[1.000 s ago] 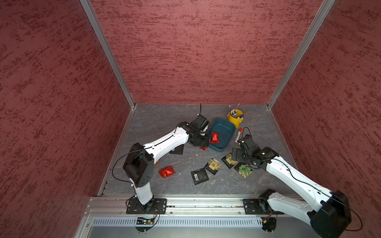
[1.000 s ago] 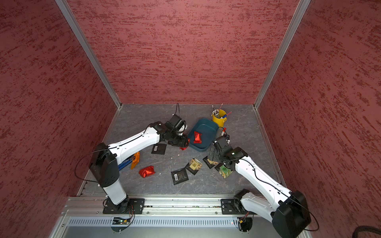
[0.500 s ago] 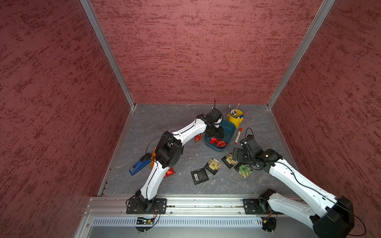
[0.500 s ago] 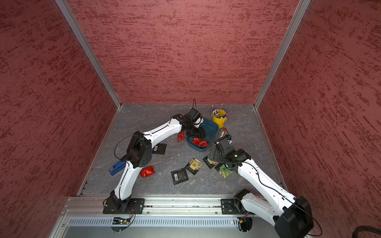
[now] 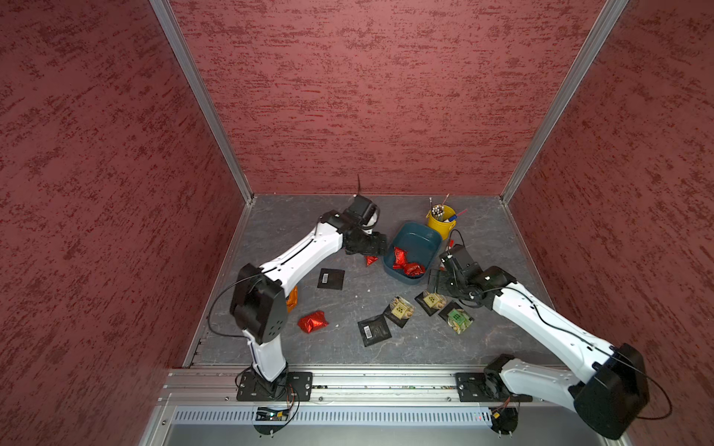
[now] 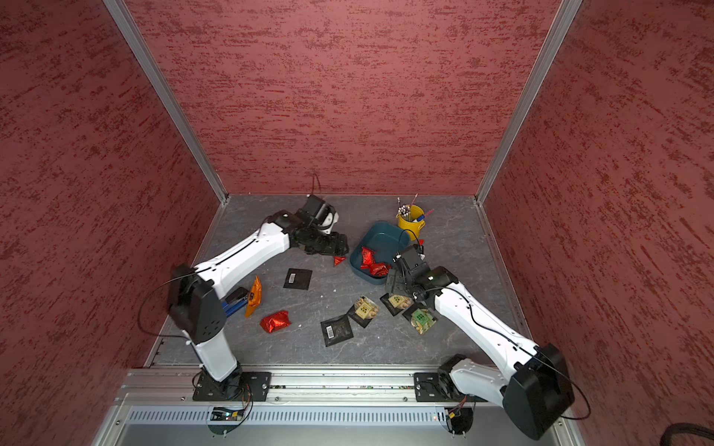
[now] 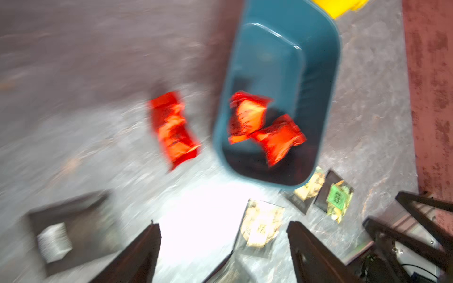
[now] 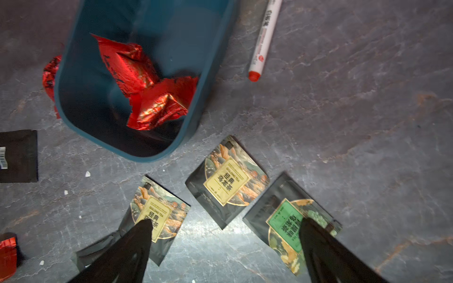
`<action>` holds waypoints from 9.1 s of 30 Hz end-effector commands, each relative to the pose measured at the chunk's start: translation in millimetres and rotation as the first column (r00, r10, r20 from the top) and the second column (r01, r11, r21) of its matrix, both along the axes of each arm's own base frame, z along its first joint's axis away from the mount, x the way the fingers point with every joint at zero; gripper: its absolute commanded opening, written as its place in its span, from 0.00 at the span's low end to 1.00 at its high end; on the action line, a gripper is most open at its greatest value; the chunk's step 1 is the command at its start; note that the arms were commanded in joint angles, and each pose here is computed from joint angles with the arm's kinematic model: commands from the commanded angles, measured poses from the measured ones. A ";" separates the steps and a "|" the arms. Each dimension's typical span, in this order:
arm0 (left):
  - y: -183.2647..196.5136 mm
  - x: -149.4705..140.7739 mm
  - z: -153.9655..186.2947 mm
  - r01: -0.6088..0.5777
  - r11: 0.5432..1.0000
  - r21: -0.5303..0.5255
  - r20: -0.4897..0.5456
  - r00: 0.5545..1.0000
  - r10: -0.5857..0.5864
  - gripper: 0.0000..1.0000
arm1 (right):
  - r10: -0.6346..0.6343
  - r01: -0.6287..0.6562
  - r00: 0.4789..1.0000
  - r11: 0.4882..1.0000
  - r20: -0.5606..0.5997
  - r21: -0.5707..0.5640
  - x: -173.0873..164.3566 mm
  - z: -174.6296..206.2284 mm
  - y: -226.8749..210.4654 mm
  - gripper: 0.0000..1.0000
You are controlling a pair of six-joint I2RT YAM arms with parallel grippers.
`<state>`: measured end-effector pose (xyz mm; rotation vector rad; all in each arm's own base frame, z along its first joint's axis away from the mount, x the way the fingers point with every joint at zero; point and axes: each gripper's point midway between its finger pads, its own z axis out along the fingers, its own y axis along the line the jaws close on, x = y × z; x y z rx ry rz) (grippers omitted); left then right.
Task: Put the tea bags into the storage box
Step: Place the tea bag in the storage box, then pick up the tea bag from the center of the board, then place the tea bag in the storage box, then pick up the tea bag from the center of the board.
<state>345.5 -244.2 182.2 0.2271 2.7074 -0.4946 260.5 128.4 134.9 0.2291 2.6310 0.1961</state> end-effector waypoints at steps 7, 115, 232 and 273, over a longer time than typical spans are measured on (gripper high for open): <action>139.4 -83.3 -26.1 -0.258 0.948 0.188 -0.120 0.952 0.283 0.88 | 0.150 -0.153 0.987 0.987 0.063 0.048 31.8 24.7 72.5 0.98; -163.5 55.8 -6.9 0.068 0.954 -0.291 -0.157 0.981 -0.117 0.15 | -0.115 0.115 0.989 0.993 0.091 0.006 -3.5 44.5 -35.0 0.98; 149.5 -12.6 -187.0 -0.405 0.910 0.086 -0.407 0.820 0.403 0.00 | 0.243 -0.038 0.957 0.644 -0.157 0.764 77.8 -89.9 346.8 0.87; 144.4 -7.5 -175.3 -0.399 0.915 0.062 -0.391 0.834 0.390 0.00 | 0.210 -0.054 0.966 0.733 -0.151 0.678 73.9 -90.9 323.4 0.16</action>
